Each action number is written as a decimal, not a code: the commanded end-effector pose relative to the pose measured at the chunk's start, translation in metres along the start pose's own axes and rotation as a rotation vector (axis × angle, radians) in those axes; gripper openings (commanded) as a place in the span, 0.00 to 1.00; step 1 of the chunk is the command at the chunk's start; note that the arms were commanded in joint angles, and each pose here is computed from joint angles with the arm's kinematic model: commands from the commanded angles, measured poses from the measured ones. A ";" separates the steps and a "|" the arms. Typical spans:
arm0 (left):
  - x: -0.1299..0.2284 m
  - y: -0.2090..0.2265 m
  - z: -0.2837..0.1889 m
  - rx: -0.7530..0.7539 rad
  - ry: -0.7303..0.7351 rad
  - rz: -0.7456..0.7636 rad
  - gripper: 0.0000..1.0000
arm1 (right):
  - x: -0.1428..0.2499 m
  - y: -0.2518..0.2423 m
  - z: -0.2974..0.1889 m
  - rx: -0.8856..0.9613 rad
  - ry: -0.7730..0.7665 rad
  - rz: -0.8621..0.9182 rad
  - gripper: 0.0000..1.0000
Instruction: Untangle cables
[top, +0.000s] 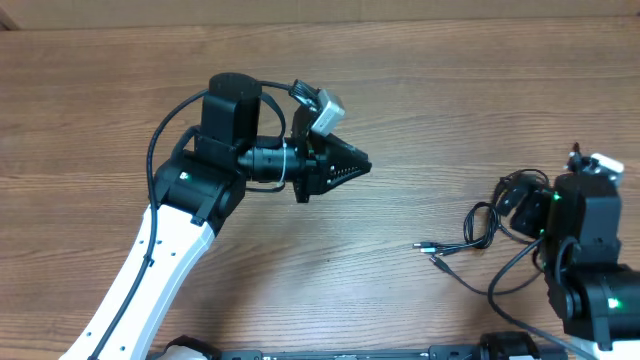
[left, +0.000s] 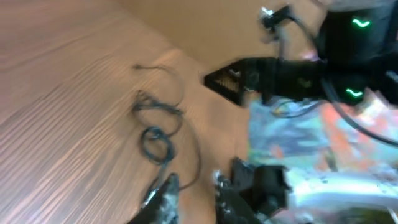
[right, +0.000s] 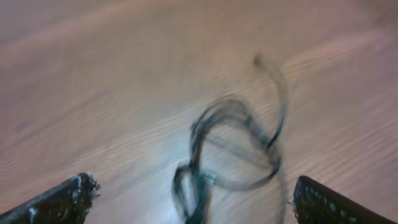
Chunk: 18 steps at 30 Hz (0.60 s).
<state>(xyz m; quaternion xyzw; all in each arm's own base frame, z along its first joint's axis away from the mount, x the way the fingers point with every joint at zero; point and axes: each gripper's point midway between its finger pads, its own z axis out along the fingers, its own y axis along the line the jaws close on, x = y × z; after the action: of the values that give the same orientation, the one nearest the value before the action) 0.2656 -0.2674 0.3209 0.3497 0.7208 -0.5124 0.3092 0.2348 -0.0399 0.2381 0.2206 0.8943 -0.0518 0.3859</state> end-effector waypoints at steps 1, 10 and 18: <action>0.006 0.039 -0.009 -0.258 0.006 -0.049 0.28 | 0.022 0.034 0.002 -0.168 0.159 0.074 1.00; 0.040 0.080 -0.029 -0.532 0.105 -0.155 0.90 | 0.088 0.034 0.042 -0.044 0.569 0.031 1.00; 0.052 0.082 -0.032 -0.557 0.145 -0.186 0.94 | 0.104 0.034 0.082 0.029 0.639 0.007 1.00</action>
<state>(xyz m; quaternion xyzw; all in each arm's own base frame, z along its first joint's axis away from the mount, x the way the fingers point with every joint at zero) 0.3010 -0.2143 0.2431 0.2199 0.8800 -0.3120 0.2827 0.2381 0.0080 0.1152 0.2297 0.9698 0.0155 0.0800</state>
